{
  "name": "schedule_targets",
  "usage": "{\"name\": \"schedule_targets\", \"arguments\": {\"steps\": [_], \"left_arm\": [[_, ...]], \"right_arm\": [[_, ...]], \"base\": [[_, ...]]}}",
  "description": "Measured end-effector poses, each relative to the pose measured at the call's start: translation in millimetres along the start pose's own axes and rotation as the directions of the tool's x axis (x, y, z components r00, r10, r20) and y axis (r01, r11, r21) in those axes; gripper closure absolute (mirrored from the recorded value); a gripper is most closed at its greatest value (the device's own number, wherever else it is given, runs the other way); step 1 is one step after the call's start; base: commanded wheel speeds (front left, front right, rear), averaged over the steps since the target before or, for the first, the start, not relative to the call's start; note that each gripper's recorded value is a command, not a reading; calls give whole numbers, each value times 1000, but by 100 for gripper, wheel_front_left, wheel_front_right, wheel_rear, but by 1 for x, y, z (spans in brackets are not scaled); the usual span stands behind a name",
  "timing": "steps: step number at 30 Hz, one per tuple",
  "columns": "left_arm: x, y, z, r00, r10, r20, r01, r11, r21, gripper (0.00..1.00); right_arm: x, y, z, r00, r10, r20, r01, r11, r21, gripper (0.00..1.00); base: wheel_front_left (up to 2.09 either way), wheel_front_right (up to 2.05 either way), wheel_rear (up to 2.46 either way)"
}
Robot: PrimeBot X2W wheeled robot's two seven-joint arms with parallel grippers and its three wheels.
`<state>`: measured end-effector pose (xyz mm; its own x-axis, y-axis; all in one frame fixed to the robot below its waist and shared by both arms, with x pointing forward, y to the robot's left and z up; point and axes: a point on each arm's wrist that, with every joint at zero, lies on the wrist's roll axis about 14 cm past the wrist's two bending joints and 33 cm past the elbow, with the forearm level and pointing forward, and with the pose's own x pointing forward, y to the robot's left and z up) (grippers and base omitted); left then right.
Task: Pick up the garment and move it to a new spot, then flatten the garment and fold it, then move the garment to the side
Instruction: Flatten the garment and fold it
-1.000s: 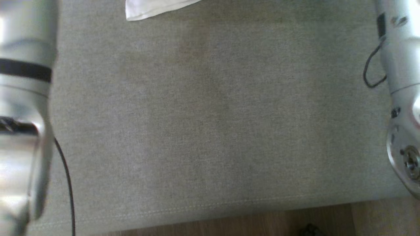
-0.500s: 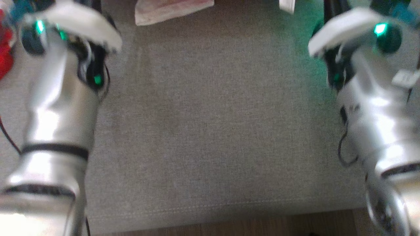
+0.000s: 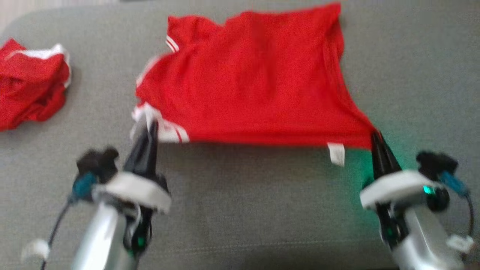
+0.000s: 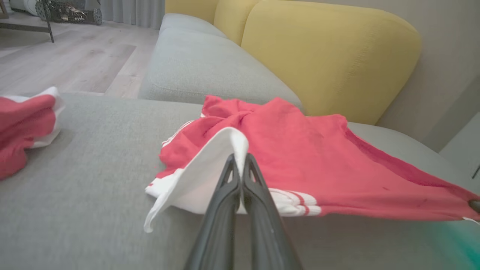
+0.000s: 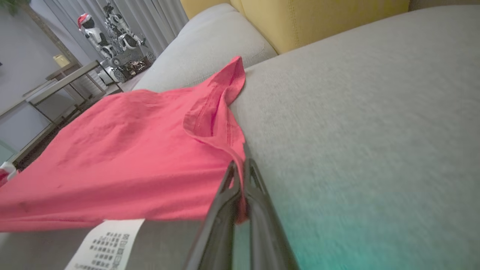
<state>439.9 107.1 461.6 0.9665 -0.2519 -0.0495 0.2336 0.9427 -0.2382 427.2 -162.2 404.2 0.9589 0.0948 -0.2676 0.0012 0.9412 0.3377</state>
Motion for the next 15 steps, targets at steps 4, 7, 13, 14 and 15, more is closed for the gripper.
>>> {"name": "schedule_targets", "arguments": {"steps": [4, 7, 13, 14, 15], "left_arm": [[-41, -12, 1, 1000, 7, -14, -7, 1000, -6, 100], [-66, -18, 6, 999, 39, -17, -39, 999, -11, 100], [-111, -23, 16, 994, 107, -22, -108, 993, -38, 100], [-117, -25, 16, 993, 114, -29, -115, 992, -43, 100], [-126, -27, 17, 992, 124, -38, -125, 991, -51, 100]], "right_arm": [[-42, -11, -2, 999, -35, -23, 35, 999, -3, 100], [-74, -17, 0, 997, -60, -43, 60, 998, -12, 100], [-128, -24, 0, 992, -92, -87, 91, 996, -12, 100], [-134, -25, 0, 991, -95, -91, 94, 995, -14, 100], [-143, -27, 1, 990, -102, -94, 102, 995, -10, 100]], "base": [[0, 0, 0], [0, 0, 0], [0, 0, 0], [0, 0, 0], [0, 0, 0]]}}
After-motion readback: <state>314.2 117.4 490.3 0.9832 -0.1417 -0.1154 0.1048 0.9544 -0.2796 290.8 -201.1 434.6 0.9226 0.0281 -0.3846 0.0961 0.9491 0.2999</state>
